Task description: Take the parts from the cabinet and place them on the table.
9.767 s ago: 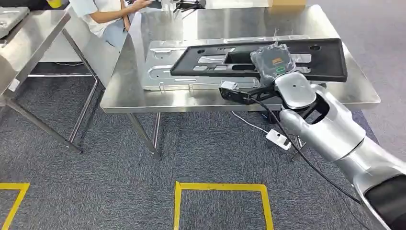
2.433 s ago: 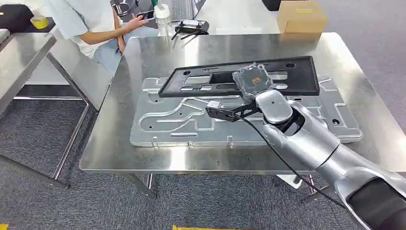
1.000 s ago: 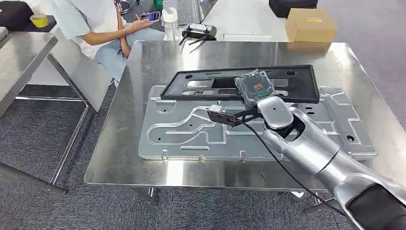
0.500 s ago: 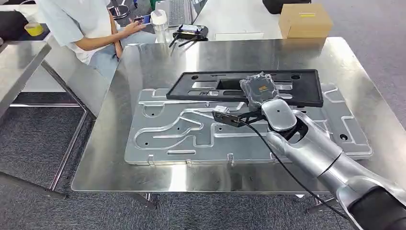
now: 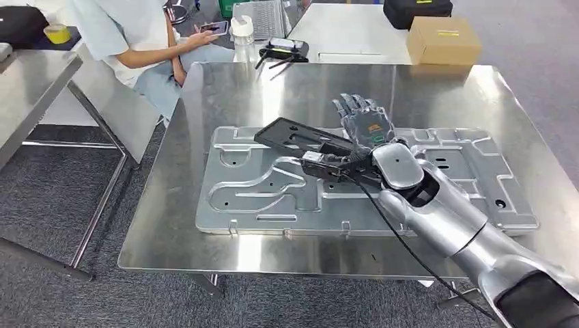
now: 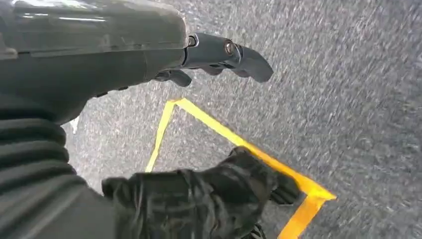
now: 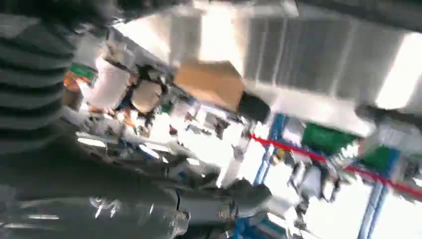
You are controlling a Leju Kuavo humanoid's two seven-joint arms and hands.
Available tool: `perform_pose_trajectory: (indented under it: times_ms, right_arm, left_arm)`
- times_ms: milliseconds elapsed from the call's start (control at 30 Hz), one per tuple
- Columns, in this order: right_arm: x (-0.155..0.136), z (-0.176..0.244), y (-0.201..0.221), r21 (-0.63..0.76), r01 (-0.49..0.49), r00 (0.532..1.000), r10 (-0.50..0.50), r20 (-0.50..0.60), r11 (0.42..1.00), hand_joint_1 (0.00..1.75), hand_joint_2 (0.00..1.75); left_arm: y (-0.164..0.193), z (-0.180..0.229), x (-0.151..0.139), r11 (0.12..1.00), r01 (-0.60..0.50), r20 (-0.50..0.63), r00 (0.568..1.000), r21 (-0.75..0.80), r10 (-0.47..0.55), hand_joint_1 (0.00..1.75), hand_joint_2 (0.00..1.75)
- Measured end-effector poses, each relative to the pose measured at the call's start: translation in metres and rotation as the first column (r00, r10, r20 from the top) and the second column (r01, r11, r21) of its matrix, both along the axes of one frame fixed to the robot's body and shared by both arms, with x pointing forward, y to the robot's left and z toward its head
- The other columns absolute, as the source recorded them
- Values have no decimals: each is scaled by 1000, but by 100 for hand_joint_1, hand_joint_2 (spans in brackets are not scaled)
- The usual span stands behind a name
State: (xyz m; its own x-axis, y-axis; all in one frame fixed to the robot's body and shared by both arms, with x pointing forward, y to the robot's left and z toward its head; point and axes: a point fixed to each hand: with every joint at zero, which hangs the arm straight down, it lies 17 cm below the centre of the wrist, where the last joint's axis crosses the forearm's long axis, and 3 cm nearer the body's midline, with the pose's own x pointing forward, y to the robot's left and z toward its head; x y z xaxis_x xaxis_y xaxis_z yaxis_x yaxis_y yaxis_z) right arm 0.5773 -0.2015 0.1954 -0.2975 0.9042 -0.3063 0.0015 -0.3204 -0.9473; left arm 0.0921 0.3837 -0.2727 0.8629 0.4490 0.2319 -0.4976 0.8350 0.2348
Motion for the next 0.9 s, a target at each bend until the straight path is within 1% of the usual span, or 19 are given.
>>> perform_pose_trajectory:
  times_ms: [100,367,533,900]
  right_arm:
    - [1,3,0,7,-1,1000,1,7,1000,0,0]
    - [2,10,0,27,2,1000,-3,19,1000,0,0]
    - [0,5,0,28,1,1000,-1,11,1000,0,0]
    - [1,9,-4,25,6,1000,-6,14,1000,0,0]
  left_arm:
    - [-3,0,-1,1000,15,-1,1000,-3,-15,0,0]
    - [-4,-1,0,1000,13,-1,1000,-7,-13,0,0]
    - [-5,-1,-1,1000,12,-2,1000,-11,-12,0,0]
    - [-6,-1,3,1000,12,1,1000,-17,-12,0,0]
